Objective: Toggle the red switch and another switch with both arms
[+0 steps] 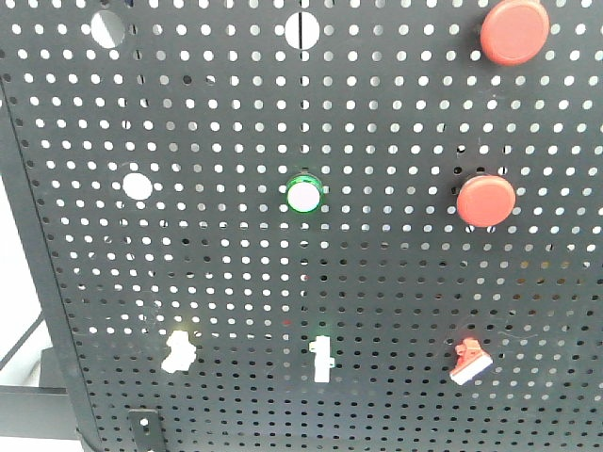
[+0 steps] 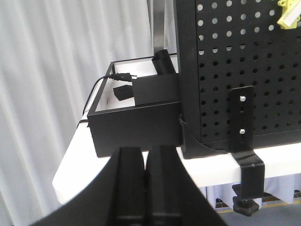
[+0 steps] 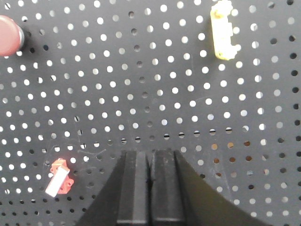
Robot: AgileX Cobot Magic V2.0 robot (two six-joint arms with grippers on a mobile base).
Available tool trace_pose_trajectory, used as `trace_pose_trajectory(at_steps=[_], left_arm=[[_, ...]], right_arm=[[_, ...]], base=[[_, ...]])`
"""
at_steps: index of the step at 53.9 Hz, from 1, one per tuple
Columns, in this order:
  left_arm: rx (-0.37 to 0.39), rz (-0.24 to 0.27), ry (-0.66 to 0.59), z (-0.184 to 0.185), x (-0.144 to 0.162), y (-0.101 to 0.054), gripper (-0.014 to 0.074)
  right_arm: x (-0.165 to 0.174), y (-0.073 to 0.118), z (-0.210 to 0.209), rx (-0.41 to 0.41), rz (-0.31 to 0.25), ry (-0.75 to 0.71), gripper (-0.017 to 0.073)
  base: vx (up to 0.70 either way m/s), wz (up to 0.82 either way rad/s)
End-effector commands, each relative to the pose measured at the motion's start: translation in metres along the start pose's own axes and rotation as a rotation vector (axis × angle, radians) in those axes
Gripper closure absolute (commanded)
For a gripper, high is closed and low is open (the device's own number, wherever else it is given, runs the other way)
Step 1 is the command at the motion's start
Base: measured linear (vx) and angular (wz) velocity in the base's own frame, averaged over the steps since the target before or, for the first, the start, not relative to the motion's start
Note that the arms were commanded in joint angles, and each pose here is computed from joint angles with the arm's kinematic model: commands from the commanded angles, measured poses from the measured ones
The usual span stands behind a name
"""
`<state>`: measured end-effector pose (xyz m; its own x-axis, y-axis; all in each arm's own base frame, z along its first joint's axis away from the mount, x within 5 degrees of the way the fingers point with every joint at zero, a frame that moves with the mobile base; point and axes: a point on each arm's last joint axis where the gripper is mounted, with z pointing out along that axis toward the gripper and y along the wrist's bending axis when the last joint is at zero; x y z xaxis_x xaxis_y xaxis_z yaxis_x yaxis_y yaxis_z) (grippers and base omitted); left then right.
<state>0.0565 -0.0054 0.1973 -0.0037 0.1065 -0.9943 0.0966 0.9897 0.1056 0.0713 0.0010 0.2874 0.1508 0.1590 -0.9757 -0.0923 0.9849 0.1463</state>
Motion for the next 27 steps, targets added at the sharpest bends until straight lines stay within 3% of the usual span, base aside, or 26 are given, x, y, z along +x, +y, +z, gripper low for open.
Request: trace_pose_trajectory(at_steps=[1, 27], left_arm=[[-0.009, -0.011, -0.074, -0.0007, -0.0012, 0.0002, 0.0591], [-0.009, -0.011, -0.074, -0.0007, -0.0012, 0.0002, 0.0591]], right_arm=[[-0.0110, -0.0006, 0.0012, 0.021, -0.028, -0.035, 0.0566], [-0.0111, -0.0007, 0.0012, 0.023, -0.028, -0.035, 0.0566]], base=[[0.00, 0.00], [0.00, 0.00]])
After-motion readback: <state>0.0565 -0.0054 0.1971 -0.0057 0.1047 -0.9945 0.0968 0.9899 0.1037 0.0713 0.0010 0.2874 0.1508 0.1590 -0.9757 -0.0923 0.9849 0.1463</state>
